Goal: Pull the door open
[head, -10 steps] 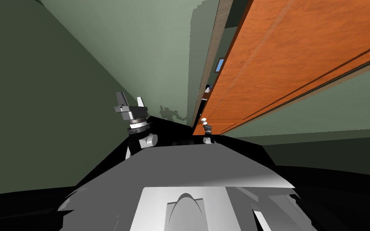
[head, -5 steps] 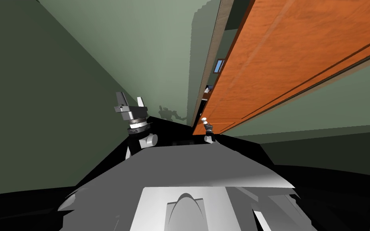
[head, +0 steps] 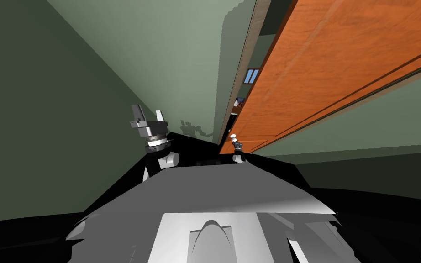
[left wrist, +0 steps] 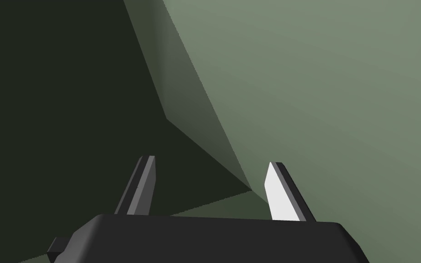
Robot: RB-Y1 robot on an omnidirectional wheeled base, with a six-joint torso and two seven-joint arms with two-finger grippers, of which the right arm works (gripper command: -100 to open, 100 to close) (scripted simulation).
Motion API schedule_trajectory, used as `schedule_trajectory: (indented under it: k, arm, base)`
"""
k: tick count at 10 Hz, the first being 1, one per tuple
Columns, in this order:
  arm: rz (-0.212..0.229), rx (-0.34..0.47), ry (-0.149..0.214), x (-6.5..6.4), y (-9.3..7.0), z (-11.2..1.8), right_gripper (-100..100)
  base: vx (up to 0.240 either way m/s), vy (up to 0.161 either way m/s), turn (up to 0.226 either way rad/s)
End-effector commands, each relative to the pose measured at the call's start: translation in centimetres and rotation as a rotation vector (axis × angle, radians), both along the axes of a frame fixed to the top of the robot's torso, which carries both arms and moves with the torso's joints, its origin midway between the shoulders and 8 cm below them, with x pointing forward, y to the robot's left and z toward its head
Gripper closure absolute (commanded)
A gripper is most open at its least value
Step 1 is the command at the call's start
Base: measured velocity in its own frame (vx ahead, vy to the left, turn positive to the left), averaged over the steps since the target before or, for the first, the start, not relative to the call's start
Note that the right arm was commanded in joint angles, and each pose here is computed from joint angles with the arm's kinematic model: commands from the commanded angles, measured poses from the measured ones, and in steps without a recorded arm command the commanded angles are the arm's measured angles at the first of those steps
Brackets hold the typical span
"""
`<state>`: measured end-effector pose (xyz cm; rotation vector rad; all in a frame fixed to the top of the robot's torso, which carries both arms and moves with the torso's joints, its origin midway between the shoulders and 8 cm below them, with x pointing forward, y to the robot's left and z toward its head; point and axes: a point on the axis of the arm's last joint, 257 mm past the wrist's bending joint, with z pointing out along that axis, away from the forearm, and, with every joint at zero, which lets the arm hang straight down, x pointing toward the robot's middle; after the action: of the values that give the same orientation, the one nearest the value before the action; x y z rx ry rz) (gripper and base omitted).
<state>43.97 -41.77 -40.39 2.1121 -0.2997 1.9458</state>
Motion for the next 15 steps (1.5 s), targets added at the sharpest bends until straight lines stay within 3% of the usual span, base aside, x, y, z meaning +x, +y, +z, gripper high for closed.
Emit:
schedule_trajectory:
  k: [1,5,6,15]
  arm:
    - [0.007,0.002,-0.011,0.4,0.4,0.4,100]
    - [0.007,0.002,-0.011,0.4,0.4,0.4,100]
    - [0.036,0.002,-0.015,0.0,1.3,0.2,-100]
    - [0.138,0.014,-0.058,-0.1,5.2,0.9,-100]
  base:
    - [0.0,0.0,0.0]
    - [0.0,0.0,0.0]
    - [-0.112,-0.055,0.103]
    - [-0.119,-0.052,0.05]
